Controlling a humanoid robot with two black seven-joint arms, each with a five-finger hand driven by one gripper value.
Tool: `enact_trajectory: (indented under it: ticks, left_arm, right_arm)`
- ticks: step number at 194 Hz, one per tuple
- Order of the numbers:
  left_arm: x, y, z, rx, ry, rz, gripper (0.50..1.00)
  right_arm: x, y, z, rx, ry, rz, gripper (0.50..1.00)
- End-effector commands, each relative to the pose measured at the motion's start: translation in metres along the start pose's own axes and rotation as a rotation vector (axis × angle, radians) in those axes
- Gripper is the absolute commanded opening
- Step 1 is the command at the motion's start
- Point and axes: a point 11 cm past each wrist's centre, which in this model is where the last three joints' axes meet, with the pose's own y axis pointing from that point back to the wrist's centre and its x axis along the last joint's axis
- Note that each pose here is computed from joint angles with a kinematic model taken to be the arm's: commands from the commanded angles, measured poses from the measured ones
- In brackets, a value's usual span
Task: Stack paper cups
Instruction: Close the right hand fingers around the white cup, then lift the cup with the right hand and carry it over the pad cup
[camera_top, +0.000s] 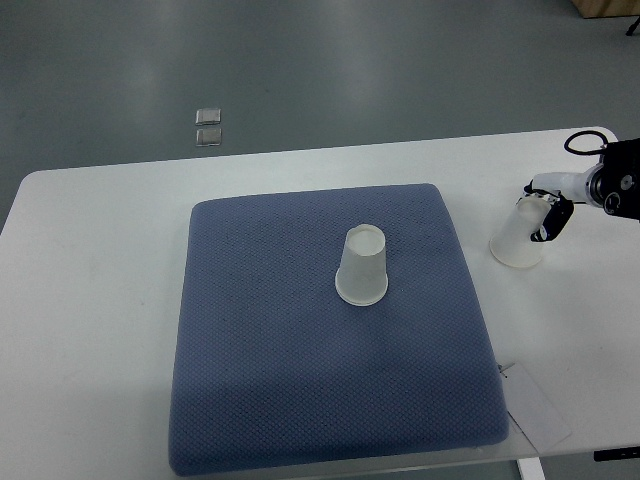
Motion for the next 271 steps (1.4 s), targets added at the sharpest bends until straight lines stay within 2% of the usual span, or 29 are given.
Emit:
enact_trajectory:
  ticks: [1, 57, 105, 172, 230, 271]
  left_arm:
    - [0.0, 0.0, 0.0, 0.0, -0.002, 0.0, 1.0]
    - [0.0, 0.0, 0.0, 0.0, 0.001, 0.0, 1.0]
    - [0.0, 0.0, 0.0, 0.0, -0.002, 0.0, 1.0]
    - [0.0, 0.0, 0.0, 0.0, 0.0, 0.0, 1.0]
    - [0.0, 0.0, 0.0, 0.0, -0.002, 0.0, 1.0]
    - [0.0, 0.0, 0.0, 0.0, 0.0, 0.0, 1.0]
  right_arm:
    - [0.006, 0.004, 0.0, 0.006, -0.009, 0.001, 0.646]
    - [0.061, 0.043, -0.013, 0.073, -0.043, 0.034, 0.646]
    - [0.093, 0.079, -0.017, 0.112, -0.045, 0.057, 0.648]
    - [0.12, 0.136, -0.051, 0.23, -0.011, 0.096, 0.648]
    - [0.133, 0.158, -0.08, 0.275, 0.052, 0.109, 0.648]
    - [0.137, 0.166, -0.125, 0.325, 0.14, 0.114, 0.648]
